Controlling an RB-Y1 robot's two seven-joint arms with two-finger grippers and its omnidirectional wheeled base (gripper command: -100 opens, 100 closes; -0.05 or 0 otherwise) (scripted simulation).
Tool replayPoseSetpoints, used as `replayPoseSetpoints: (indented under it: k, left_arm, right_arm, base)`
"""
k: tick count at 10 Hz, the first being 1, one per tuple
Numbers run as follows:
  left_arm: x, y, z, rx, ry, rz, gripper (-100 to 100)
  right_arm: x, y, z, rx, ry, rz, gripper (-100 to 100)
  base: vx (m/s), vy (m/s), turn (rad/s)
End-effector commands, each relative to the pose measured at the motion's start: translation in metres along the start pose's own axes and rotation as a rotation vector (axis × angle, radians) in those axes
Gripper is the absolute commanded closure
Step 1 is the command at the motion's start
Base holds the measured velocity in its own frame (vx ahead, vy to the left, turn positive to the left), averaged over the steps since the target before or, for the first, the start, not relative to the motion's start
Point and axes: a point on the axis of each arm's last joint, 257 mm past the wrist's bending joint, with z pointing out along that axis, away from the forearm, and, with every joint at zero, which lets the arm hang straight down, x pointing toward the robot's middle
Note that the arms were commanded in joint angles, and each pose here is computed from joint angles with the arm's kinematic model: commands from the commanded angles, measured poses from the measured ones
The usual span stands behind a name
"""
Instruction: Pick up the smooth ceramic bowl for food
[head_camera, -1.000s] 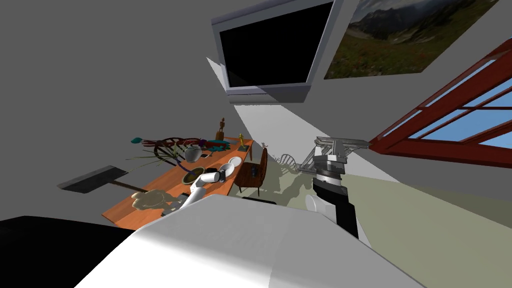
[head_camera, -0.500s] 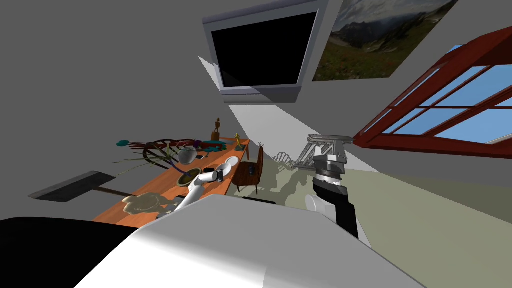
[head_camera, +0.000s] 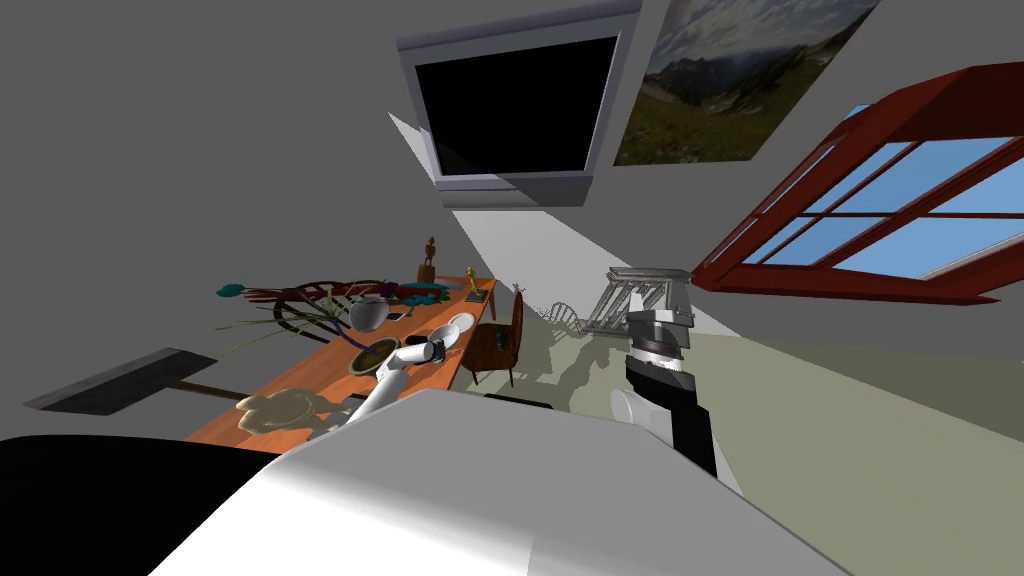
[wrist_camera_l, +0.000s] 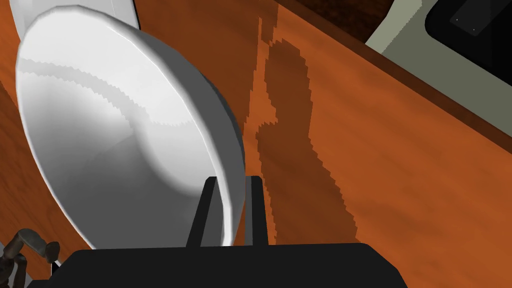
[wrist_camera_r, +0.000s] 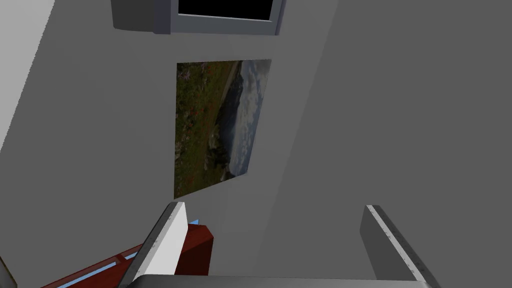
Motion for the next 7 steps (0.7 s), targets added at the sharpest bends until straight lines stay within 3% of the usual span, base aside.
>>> replayPoseSetpoints:
  k: [1, 3, 4, 5, 7]
  left_arm:
    - [0.0, 0.0, 0.0, 0.0, 0.0, 0.0, 100]
    - [0.0, -0.001, 0.0, 0.001, 0.0, -0.001, 100]
    - [0.0, 0.0, 0.0, 0.001, 0.0, -0.001, 0]
    - [0.002, 0.001, -0.001, 0.002, 0.003, 0.006, 100]
    - [0.014, 0.006, -0.005, -0.002, 0.016, 0.031, 100]
  right_arm:
    - [0.0, 0.0, 0.0, 0.0, 0.0, 0.0, 0]
    - [0.0, 0.0, 0.0, 0.0, 0.0, 0.0, 0]
    - [0.0, 0.0, 0.0, 0.0, 0.0, 0.0, 0]
    - [0.0, 0.0, 0.0, 0.0, 0.0, 0.0, 0]
    - [0.0, 0.0, 0.0, 0.0, 0.0, 0.0, 0]
  base:
    - [0.0, 0.0, 0.0]
    - [0.0, 0.0, 0.0]
    - [0.0, 0.0, 0.0]
    - [0.019, 0.006, 0.176]
    - [0.042, 0.014, 0.112]
